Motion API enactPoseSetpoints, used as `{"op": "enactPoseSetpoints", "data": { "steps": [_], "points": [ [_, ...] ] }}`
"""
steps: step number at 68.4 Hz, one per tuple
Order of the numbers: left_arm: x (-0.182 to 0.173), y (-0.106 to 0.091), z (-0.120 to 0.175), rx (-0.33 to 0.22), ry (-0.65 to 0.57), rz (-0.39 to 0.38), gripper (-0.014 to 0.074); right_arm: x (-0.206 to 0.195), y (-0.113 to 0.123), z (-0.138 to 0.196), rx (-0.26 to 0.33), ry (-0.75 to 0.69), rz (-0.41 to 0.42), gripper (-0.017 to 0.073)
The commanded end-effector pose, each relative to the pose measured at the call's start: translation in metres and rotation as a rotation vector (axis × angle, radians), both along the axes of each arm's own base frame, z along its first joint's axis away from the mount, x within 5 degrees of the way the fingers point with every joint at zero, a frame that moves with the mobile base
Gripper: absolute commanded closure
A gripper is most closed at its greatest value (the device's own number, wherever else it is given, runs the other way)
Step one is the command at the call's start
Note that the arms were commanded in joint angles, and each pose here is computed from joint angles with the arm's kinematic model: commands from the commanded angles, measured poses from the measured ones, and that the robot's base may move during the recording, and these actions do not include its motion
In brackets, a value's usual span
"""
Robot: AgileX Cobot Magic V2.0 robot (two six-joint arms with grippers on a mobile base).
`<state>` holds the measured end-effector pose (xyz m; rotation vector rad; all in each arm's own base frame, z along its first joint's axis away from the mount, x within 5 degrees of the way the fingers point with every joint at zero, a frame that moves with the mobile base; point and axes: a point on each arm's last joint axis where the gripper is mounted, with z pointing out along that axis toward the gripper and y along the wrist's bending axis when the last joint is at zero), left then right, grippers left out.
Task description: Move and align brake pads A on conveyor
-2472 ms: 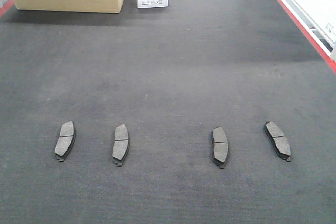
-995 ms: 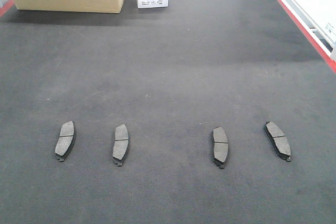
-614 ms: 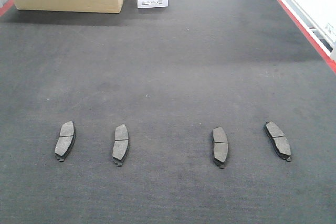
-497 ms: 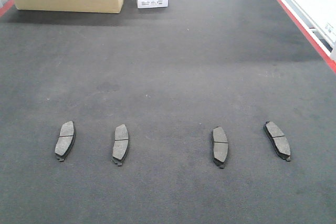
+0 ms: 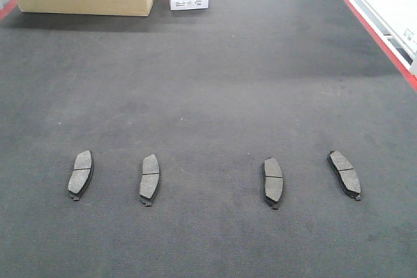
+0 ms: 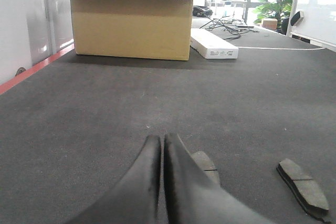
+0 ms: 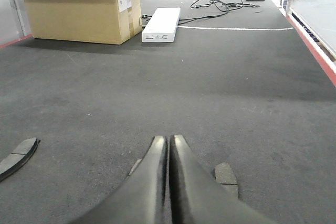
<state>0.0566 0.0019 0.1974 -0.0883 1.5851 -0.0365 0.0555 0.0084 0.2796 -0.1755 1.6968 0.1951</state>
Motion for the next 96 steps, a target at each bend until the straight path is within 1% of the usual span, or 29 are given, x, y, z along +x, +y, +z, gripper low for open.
{"op": "enactPoseSetpoints", "data": {
  "steps": [1,41,43,49,54,56,57,64,69,72,79,86,90,96],
  "points": [
    [-0.002,0.000,0.011,0.004,-0.096,-0.005,0.0600,0.000,0.001,0.015,-0.003,-0.089,0.015,0.0568],
    [-0.002,0.000,0.011,0.004,-0.096,-0.005,0.0600,0.000,0.001,0.014,-0.008,-0.081,0.010,0.0568],
    [-0.002,0.000,0.011,0.004,-0.096,-0.005,0.0600,0.000,0.001,0.014,-0.016,-0.085,0.011,0.0568],
    [-0.002,0.000,0.011,0.004,-0.096,-0.005,0.0600,0.001,0.001,0.016,-0.064,-0.118,0.009,0.0568],
    [-0.002,0.000,0.011,0.004,-0.096,-0.005,0.0600,0.002,0.001,0.019,-0.069,-0.146,-0.021,0.0568],
    [-0.002,0.000,0.011,0.004,-0.096,-0.005,0.0600,0.002,0.000,0.020,-0.065,-0.155,-0.044,0.0568],
    [-0.002,0.000,0.011,0.004,-0.096,-0.005,0.0600,0.002,0.000,0.020,-0.054,-0.155,-0.054,0.0568],
    [-0.002,0.000,0.011,0.004,-0.096,-0.005,0.0600,0.002,-0.006,0.021,-0.026,-0.160,-0.168,0.0568],
    [-0.002,0.000,0.011,0.004,-0.096,-0.005,0.0600,0.002,-0.010,0.020,-0.033,-0.146,-0.244,0.0568],
    [-0.002,0.000,0.011,0.004,-0.096,-0.005,0.0600,0.002,-0.012,0.019,-0.045,-0.140,-0.272,0.0568],
    [-0.002,0.000,0.011,0.004,-0.096,-0.005,0.0600,0.000,-0.013,0.020,-0.078,-0.153,-0.296,0.0568],
    [-0.002,0.000,0.011,0.004,-0.096,-0.005,0.0600,-0.003,-0.013,0.016,-0.093,-0.178,-0.297,0.0568],
    [-0.002,0.000,0.011,0.004,-0.096,-0.005,0.0600,-0.003,-0.013,0.003,-0.103,-0.204,-0.292,0.0568],
    [-0.002,0.000,0.011,0.004,-0.096,-0.005,0.0600,-0.002,-0.012,-0.024,-0.100,-0.236,-0.279,0.0568]
  ]
}}
